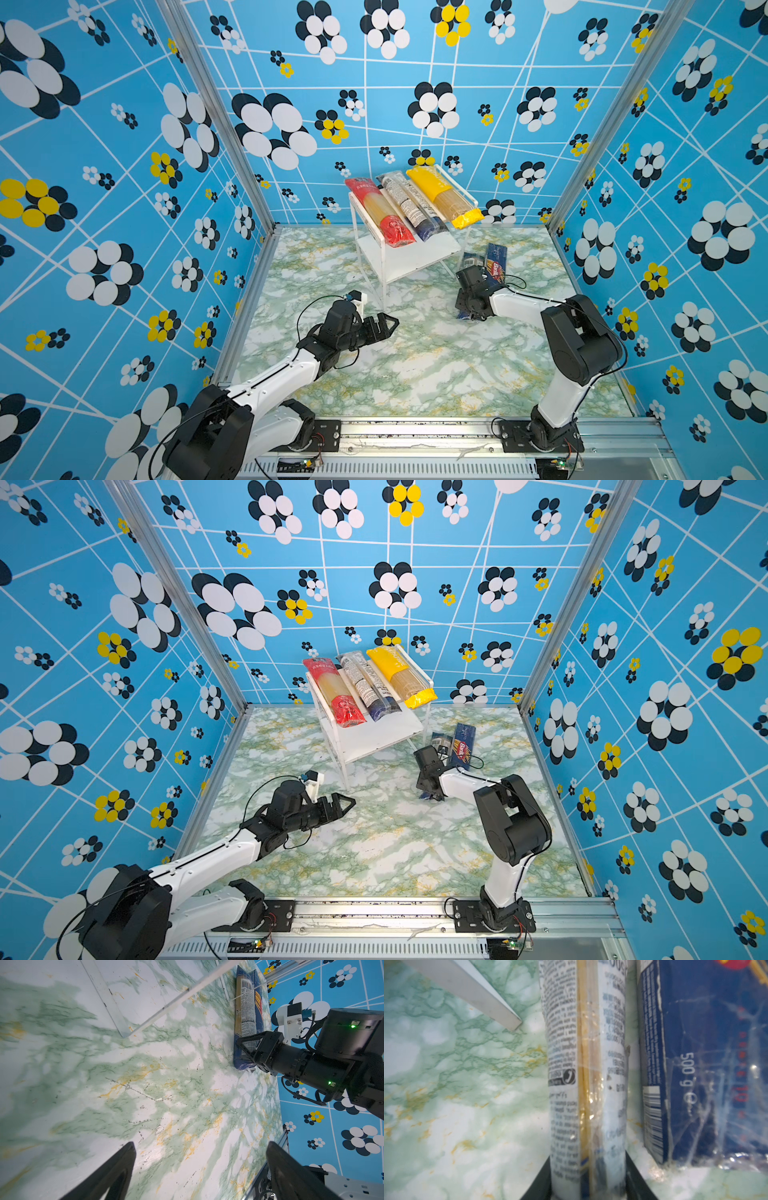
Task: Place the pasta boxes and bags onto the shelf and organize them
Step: 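Hold the clear spaghetti bag with the right gripper and adjust grip, then lift the clear spaghetti bag upright with the right gripper, drawing it back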
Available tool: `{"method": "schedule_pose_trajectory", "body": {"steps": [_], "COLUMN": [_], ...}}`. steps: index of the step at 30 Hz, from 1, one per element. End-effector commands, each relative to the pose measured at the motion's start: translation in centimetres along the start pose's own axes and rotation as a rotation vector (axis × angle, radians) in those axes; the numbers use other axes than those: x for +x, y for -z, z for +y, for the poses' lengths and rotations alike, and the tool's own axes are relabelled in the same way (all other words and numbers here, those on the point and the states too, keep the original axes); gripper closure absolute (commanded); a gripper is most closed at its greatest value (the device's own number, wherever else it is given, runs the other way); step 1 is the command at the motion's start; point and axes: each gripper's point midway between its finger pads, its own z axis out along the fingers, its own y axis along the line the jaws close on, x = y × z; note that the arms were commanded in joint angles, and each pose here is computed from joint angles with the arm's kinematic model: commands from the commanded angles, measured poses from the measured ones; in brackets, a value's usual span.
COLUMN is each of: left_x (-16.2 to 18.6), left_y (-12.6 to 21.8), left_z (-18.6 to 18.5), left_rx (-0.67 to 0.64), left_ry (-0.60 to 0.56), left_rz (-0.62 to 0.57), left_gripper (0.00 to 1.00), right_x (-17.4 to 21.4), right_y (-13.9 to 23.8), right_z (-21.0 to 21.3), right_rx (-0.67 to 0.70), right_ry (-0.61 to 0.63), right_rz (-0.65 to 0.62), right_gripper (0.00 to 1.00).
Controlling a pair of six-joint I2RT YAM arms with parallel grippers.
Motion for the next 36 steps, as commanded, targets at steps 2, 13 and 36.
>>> {"method": "schedule_pose_trajectory", "body": {"steps": [2, 13, 36], "left_x": [-0.3, -0.1, 0.0], "left_y": [0.0, 0.0, -0.1], "left_z": [-0.1, 0.1, 0.3], "left_rx": [0.004, 0.002, 0.002], "left_ry": [-0.001, 0.002, 0.009], "left_rz": [0.001, 0.003, 0.004], "left_gripper": [0.01, 0.01, 0.01], "right_x": [4.3, 4.7, 8.1], "right_y": [-1.4, -0.9, 1.1], "right_z": [-1.5, -1.5, -1.4], "right_rx": [0.033, 0.009, -0.116], "right_ry": [0.068, 0.082, 0.075], "right_rz": [0.136, 0.146, 0.232], "right_gripper": [0.83, 1.0, 1.0]}}
